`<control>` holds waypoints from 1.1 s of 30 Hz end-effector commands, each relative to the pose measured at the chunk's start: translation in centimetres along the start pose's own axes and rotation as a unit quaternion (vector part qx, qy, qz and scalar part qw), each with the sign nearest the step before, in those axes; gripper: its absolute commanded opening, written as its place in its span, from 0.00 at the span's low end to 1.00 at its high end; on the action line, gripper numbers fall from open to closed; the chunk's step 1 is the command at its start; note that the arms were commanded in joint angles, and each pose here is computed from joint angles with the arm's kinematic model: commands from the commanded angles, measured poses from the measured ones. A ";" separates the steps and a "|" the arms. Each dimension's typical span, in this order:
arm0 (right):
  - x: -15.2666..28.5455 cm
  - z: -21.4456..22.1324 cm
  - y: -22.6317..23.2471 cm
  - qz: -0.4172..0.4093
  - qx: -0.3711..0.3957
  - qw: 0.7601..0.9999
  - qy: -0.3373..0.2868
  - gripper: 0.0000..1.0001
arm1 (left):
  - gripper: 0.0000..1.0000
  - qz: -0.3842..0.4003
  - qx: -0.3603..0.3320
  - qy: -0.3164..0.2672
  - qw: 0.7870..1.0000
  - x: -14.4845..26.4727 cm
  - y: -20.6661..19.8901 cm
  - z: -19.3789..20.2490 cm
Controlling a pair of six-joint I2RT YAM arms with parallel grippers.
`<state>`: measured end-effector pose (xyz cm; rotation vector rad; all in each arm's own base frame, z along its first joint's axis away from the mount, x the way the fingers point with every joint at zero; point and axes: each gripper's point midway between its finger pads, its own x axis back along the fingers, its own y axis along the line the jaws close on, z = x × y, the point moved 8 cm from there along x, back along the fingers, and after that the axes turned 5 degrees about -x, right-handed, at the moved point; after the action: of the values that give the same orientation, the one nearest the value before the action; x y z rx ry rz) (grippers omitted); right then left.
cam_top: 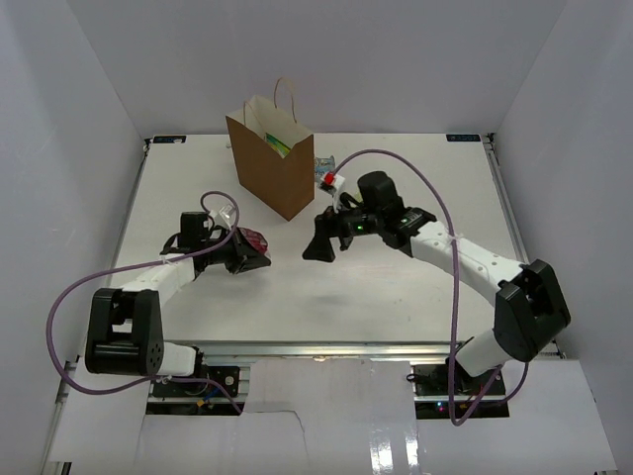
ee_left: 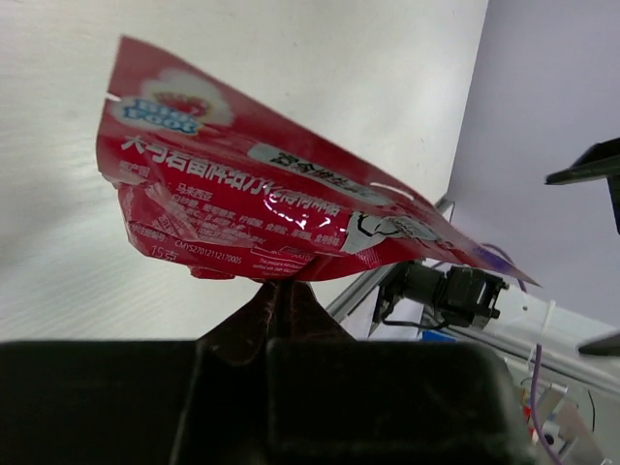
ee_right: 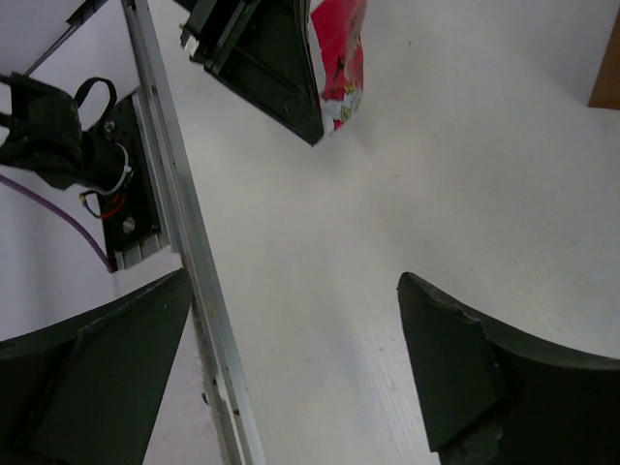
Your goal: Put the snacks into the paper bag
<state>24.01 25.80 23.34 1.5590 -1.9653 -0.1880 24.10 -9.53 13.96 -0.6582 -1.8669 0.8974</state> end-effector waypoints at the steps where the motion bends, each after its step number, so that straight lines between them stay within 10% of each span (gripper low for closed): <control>1: -3.1 -3.1 2.2 0.076 -0.063 0.994 -0.046 0.98 | 0.00 0.041 -0.038 0.010 0.998 -0.7 -2.0 0.7; 13: -9.1 -4.5 0.4 0.196 -0.115 0.972 -0.060 1.00 | 0.00 0.076 -0.058 0.029 0.995 -2.7 -5.2 2.3; 29: -10.4 -0.9 0.3 0.191 -0.118 0.974 -0.017 0.46 | 0.00 0.093 -0.065 0.029 0.993 -3.2 -6.5 2.1; 33: -10.4 -1.5 0.4 0.178 -0.093 0.979 -0.019 0.08 | 0.00 0.097 -0.067 0.024 0.993 -2.9 -6.9 2.1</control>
<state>25.38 35.34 20.15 1.0094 -2.1266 -0.2545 22.67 -16.16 15.51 -0.8757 -1.7922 0.8737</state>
